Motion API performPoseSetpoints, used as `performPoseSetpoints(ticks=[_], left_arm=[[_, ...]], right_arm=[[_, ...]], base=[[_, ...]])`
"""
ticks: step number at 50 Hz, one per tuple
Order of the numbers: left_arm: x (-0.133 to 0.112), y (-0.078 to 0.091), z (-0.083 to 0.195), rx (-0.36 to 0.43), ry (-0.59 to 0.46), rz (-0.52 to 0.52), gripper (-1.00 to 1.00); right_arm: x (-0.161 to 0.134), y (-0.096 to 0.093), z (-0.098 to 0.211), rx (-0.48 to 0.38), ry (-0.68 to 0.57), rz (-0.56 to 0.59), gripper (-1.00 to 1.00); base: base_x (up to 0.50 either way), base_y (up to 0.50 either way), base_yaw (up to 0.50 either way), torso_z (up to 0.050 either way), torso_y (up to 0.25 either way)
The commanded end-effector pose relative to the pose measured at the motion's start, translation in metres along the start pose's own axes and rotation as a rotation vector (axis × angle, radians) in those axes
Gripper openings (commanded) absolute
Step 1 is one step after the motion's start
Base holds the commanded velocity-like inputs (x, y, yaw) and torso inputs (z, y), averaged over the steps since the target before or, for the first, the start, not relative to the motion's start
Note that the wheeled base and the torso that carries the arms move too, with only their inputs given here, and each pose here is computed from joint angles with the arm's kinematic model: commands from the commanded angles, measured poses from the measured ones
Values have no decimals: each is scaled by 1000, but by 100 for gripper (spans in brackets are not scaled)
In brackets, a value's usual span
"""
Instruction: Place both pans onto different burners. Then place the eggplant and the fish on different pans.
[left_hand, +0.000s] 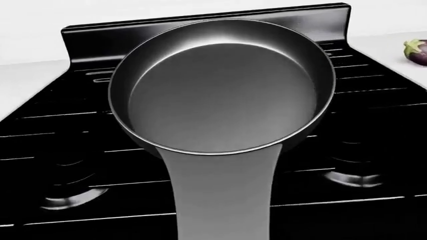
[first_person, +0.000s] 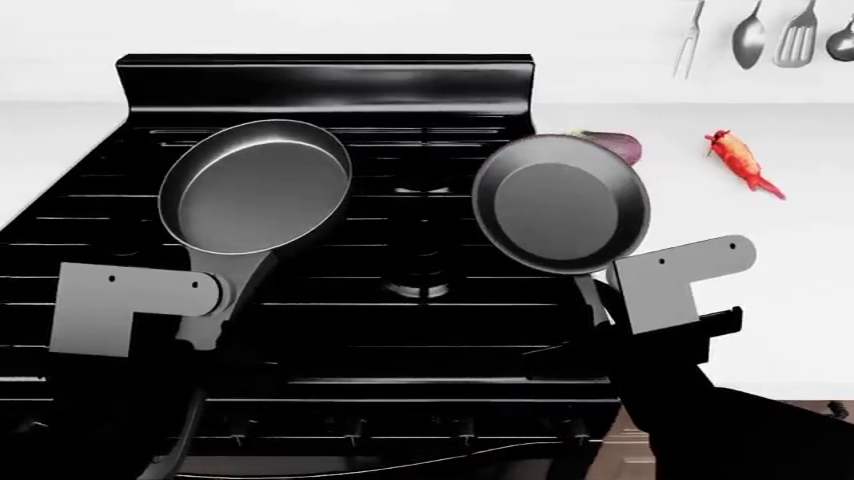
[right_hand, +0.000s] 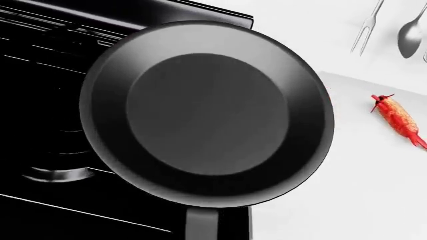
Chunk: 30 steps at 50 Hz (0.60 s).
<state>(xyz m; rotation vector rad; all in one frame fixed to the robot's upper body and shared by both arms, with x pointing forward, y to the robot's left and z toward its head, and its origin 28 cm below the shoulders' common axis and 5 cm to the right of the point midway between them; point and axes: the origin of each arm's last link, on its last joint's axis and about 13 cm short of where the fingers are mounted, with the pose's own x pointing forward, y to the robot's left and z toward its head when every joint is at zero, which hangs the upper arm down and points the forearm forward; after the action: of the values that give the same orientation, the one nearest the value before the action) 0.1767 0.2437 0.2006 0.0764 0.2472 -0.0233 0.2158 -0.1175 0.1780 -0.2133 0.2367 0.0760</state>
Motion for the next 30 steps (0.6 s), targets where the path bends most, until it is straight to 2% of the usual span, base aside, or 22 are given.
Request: performPoseSetpoints(ticks=[1,27,30], left_arm=[[2,4,6,-14,-49,38,-100],[2,7,6,-10,-55,54,-100],[2,7,7,-5,-58,55,-100]], right_arm=[[2,-6,7,-4,-52,-74,-100],[2,-6,8,-1,-54,-78,-100],[2,-7,10,9,-56,-87,-100]], base=[[0,500,0,0,0],[0,500,0,1,3],[0,31,0,0,3]])
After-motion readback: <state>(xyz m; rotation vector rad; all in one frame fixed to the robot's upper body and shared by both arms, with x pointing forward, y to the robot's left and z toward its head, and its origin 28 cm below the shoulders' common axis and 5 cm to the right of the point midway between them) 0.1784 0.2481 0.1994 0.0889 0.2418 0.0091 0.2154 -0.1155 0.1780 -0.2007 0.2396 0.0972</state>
